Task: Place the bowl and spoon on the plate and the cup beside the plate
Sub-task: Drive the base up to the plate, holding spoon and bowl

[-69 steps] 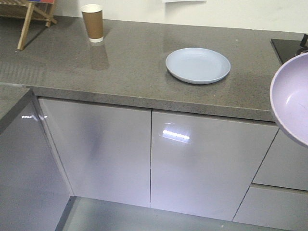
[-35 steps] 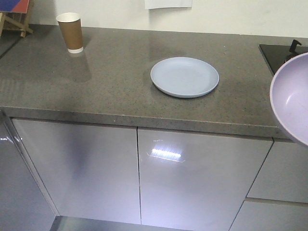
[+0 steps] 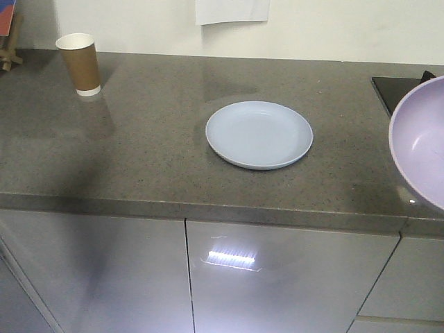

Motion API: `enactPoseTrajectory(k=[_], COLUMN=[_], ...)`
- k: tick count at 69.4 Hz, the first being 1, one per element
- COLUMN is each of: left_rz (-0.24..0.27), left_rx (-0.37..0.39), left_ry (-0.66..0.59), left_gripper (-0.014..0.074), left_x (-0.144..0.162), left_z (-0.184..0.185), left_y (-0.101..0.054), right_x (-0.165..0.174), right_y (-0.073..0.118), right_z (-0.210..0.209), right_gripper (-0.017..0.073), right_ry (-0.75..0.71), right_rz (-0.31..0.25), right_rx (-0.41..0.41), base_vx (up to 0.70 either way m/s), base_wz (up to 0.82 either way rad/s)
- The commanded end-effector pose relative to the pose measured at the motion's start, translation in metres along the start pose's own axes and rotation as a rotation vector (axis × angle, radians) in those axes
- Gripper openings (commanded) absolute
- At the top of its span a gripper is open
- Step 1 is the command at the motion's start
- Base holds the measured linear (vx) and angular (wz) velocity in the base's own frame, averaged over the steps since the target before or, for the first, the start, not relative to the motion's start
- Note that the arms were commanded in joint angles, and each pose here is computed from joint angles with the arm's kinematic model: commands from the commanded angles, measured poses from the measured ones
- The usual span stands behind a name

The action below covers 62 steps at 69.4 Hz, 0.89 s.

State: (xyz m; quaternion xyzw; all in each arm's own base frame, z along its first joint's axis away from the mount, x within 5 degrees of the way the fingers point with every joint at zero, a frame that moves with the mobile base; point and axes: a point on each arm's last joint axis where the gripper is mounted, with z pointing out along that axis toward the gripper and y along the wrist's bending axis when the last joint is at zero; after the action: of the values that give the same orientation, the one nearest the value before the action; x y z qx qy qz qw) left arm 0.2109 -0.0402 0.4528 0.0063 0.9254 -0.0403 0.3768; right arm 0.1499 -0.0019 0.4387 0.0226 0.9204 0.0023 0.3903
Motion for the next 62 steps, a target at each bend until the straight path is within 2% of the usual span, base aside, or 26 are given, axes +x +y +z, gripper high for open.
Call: enactPoseTrajectory(k=[1,62], left_rz=[0.001,0.001], left_rx=[0.022,0.022], left_ry=[-0.104,-0.104], left_gripper=[-0.0006,-0.0006], left_x=[-0.0069,-0.0069], left_z=[-0.0163,-0.0163], left_y=[-0.0011,-0.0011], right_x=[-0.0088,-0.0088], right_y=[-0.0007,-0.0007], right_z=[-0.0096,-0.0096], right_gripper=[-0.0003,-0.0003], right_ry=[-0.094,-0.094], right_rz=[-0.005,-0.005], right_rx=[0.003,0.003], base_vx=[0.19,0.16], base_wz=[-0.08,-0.07])
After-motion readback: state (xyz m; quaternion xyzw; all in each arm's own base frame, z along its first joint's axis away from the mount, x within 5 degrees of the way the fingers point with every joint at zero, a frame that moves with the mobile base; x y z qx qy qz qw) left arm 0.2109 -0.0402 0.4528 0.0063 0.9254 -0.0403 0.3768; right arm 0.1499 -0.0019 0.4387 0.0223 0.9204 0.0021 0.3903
